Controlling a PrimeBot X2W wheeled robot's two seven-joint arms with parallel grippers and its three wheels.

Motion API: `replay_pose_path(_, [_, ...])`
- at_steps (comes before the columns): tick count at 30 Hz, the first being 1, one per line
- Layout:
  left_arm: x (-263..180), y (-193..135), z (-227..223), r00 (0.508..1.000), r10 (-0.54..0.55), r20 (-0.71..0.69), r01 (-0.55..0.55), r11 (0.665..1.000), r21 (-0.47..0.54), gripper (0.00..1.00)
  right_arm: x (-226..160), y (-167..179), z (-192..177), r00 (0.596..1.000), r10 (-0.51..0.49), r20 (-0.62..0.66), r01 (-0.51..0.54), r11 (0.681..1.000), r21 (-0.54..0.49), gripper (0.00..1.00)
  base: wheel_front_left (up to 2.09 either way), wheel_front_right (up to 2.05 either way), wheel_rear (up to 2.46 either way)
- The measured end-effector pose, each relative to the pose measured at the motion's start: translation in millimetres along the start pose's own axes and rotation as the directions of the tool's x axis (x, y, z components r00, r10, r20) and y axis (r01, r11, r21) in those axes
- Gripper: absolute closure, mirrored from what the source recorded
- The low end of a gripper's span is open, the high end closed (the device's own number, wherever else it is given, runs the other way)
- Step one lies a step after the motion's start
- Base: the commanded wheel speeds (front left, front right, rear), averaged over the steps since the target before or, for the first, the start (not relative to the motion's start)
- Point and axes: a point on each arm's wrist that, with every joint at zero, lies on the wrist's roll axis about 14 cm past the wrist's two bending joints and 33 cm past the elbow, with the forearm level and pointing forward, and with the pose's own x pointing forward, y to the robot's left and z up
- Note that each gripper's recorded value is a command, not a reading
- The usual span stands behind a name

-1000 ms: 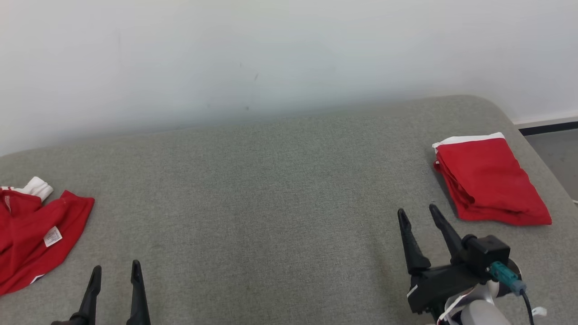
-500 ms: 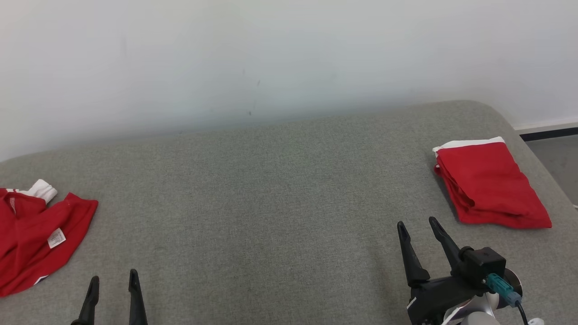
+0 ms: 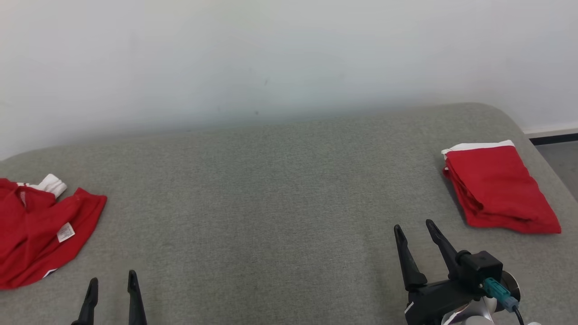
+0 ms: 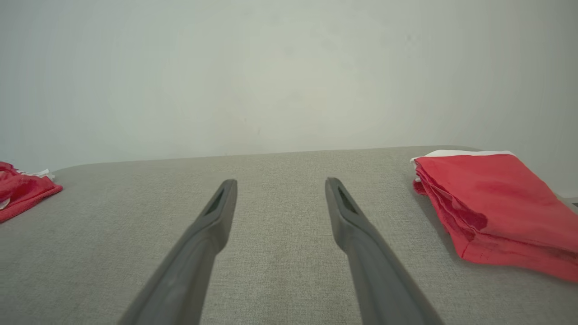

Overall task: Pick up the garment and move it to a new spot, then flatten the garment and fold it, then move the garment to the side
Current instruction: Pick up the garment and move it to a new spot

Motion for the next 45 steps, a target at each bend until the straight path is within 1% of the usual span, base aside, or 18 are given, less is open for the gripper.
replay_pose_path(8, [-12.9,23.3,3.0,0.997,0.077,0.006,-0.077,0.997,0.019,0.0,11.1,26.2,-1.7,0.997,0.079,-0.003,-0.079,0.997,-0.005,0.0,0.0,0.0,0.0])
replay_pose_path(16, [-37.3,59.0,8.7,0.983,0.18,0.02,-0.181,0.983,0.039,0.0,25.6,66.8,-5.8,0.981,0.194,-0.013,-0.194,0.981,0.003,0.0,0.0,0.0,0.0])
replay_pose_path(25, [-82.6,103.2,9.7,0.944,0.329,0.02,-0.329,0.942,0.059,0.0,35.2,121.4,-13.3,0.94,0.341,-0.035,-0.341,0.94,0.009,0.0,0.0,0.0,0.0])
replay_pose_path(29, [-100.6,119.0,11.5,0.922,0.386,0.025,-0.387,0.92,0.061,0.0,36.5,142.9,-17.0,0.916,0.398,-0.046,-0.398,0.918,0.009,0.0,0.0,0.0,0.0])
replay_pose_path(30, [-109.1,125.0,11.4,0.912,0.409,0.024,-0.41,0.91,0.064,0.0,37.0,152.1,-18.5,0.905,0.422,-0.051,-0.422,0.907,0.01,0.0,0.0,0.0,0.0])
replay_pose_path(33, [-119.4,132.6,13.1,0.898,0.439,0.03,-0.44,0.896,0.067,0.0,36.7,164.9,-21.3,0.888,0.455,-0.059,-0.456,0.89,0.008,0.0,0.0,0.0,0.0])
replay_pose_path(36, [-128.0,139.4,14.3,0.885,0.464,0.034,-0.466,0.882,0.067,0.0,35.5,174.3,-25.0,0.874,0.481,-0.072,-0.482,0.876,0.002,0.0,0.0,0.0,0.0])
replay_pose_path(40, [-134.4,143.8,14.1,0.876,0.482,0.034,-0.483,0.873,0.066,0.0,35.0,179.9,-26.1,0.866,0.495,-0.075,-0.497,0.868,0.0,0.0,0.0,0.0,0.0])
replay_pose_path(45, [-135.7,144.2,6.6,0.876,0.482,0.009,-0.481,0.874,0.065,0.0,34.7,179.2,-26.8,0.867,0.493,-0.077,-0.494,0.869,0.002,0.0,0.0,0.0,0.0])
